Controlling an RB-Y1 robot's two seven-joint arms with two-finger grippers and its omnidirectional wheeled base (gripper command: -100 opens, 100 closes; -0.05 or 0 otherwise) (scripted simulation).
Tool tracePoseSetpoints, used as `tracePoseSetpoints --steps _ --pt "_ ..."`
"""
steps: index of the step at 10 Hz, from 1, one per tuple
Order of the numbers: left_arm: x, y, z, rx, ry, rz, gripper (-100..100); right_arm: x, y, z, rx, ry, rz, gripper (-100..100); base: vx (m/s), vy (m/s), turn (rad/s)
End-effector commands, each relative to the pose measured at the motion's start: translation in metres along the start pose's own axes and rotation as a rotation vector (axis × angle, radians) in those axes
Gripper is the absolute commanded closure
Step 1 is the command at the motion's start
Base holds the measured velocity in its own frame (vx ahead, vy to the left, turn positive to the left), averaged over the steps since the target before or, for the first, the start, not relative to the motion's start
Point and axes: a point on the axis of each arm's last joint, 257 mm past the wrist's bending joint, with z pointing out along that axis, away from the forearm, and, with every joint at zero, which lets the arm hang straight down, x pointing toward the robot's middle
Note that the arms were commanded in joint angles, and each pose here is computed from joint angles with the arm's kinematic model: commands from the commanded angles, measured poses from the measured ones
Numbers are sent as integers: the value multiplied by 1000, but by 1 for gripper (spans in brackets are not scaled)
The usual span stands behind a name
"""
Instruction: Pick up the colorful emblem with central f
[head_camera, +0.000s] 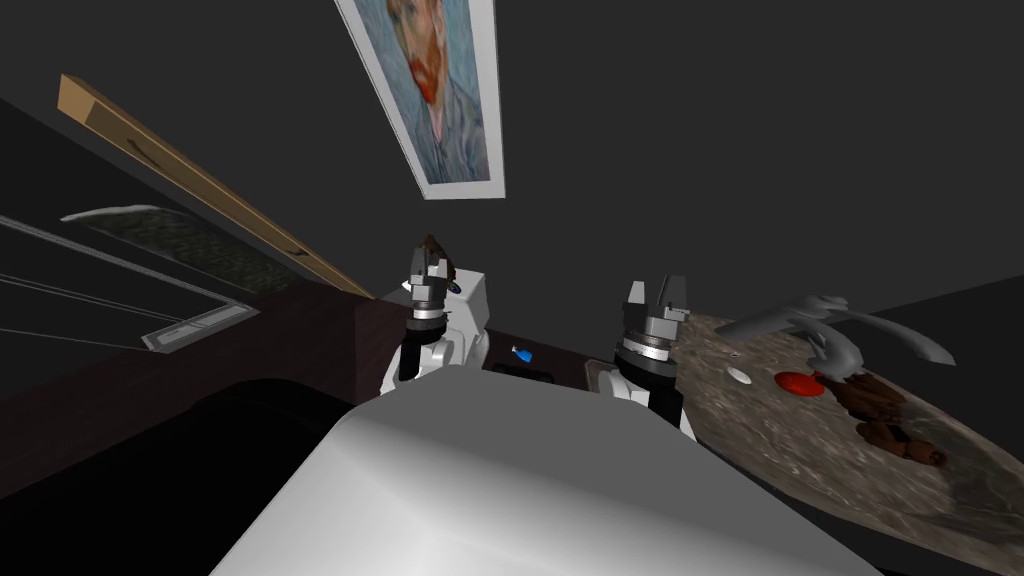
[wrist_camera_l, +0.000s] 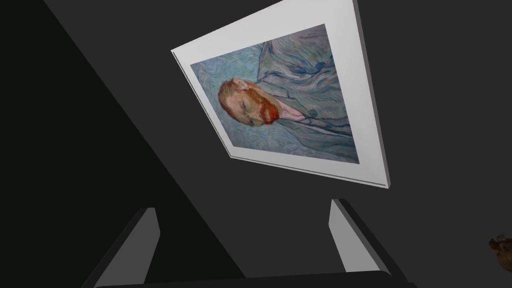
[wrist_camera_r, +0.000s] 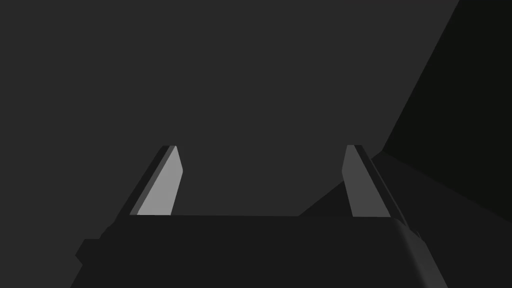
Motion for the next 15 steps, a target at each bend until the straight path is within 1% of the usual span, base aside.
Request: tracePoseSetpoints --steps 1,2,3,4,5,6,7,8,9,10,11,12,15 --pt "2 6 2 -21 11 -7 -100 0 0 0 0 0 0 0 -9 -15 -21" --pt "3 14 4 -50 26 -22 -100 0 0 0 0 0 0 0 -9 -19 -48" --pt "4 19 6 -67 39 -39 -100 0 0 0 0 0 0 0 -13 -26 -87" --pt "4 23 6 -84 41 -38 -100 0 0 0 0 0 0 0 -8 -18 -30" --pt "5 30 8 -107 55 -56 -100 0 0 0 0 0 0 0 -4 -19 -63" --pt "5 34 7 -122 57 -56 -100 0 0 0 0 0 0 0 -2 -13 -28" --pt "6 41 10 -146 71 -76 -100 0 0 0 0 0 0 0 0 -16 -59" --pt "7 45 9 -165 73 -75 -100 0 0 0 0 0 0 0 -1 -12 -33" --pt "8 53 11 -193 88 -96 -100 0 0 0 0 0 0 0 -1 -16 -54" --pt "9 58 10 -213 91 -95 -100 0 0 0 0 0 0 0 0 -14 -33" --pt "11 66 11 -240 107 -115 -100 0 0 0 0 0 0 0 0 -18 -66" --pt "12 72 10 -265 111 -115 -100 0 0 0 0 0 0 0 2 -13 -38" --pt "16 93 10 -345 149 -155 -100 0 0 0 0 0 0 0 3 -15 -51"
